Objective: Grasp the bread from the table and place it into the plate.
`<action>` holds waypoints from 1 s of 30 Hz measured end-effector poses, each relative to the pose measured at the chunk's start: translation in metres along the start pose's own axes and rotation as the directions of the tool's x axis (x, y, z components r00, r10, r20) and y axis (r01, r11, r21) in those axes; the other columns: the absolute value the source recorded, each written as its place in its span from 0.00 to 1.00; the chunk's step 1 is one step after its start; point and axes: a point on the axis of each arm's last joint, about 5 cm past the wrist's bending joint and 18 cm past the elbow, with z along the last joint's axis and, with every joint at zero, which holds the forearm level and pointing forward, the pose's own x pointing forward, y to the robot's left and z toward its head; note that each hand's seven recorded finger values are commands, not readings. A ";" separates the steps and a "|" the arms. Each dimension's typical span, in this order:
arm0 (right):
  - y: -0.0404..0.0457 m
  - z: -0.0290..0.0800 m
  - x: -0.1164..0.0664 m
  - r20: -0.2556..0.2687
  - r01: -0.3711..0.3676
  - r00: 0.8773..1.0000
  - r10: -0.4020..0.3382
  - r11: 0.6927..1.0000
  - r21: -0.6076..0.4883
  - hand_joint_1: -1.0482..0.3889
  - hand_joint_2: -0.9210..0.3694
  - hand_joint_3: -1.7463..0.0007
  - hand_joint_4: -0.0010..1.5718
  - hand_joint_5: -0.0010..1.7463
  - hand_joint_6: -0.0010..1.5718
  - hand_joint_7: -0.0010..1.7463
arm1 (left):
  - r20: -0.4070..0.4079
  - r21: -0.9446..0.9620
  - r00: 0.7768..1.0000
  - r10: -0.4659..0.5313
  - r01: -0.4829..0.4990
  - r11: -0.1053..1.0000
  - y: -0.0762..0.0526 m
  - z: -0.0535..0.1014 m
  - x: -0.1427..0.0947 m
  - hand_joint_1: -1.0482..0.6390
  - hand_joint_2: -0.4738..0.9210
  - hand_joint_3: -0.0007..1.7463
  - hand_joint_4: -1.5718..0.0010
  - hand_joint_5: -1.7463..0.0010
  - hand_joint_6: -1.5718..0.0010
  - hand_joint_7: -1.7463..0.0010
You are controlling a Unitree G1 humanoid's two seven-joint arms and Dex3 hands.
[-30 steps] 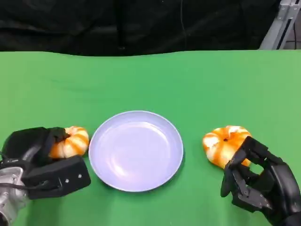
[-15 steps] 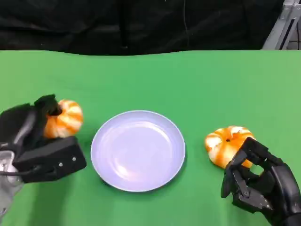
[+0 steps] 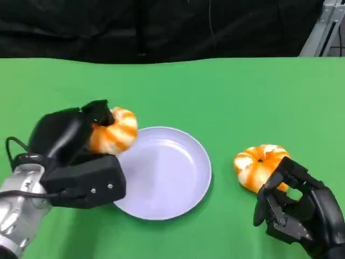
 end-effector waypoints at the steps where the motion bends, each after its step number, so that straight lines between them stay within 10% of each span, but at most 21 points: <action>1: 0.0000 0.000 0.000 0.000 0.000 1.000 0.000 1.000 0.000 0.63 0.25 0.37 0.53 1.00 0.38 1.00 | 0.004 -0.002 1.000 -0.005 0.005 1.000 -0.002 0.001 0.001 0.63 0.99 0.18 0.55 0.00 0.58 0.09; 19: 0.0015 0.000 0.001 -0.004 0.002 1.000 -0.002 1.000 0.003 0.64 0.24 0.37 0.52 1.00 0.38 1.00 | 0.088 -0.052 0.984 -0.157 0.162 0.985 -0.039 0.018 0.016 0.59 1.00 0.22 0.58 0.03 0.52 0.24; 24: 0.0024 0.000 0.001 -0.002 0.001 1.000 -0.001 1.000 0.005 0.64 0.24 0.36 0.53 1.00 0.38 1.00 | 0.104 -0.067 0.975 -0.195 0.202 0.977 -0.044 0.019 0.016 0.52 1.00 0.20 0.58 0.42 0.41 0.81; 27: 0.0032 0.002 0.002 0.006 0.000 1.000 0.000 1.000 0.003 0.64 0.25 0.36 0.52 1.00 0.38 1.00 | 0.119 -0.042 0.966 -0.230 0.237 0.971 -0.045 0.020 0.017 0.29 1.00 0.22 0.73 0.81 0.59 0.97; 30: 0.0039 0.003 0.002 0.010 -0.002 1.000 0.002 1.000 0.002 0.64 0.25 0.36 0.52 1.00 0.38 1.00 | 0.131 0.008 0.946 -0.296 0.298 0.955 -0.042 0.019 0.016 0.15 1.00 0.24 0.86 0.96 0.71 1.00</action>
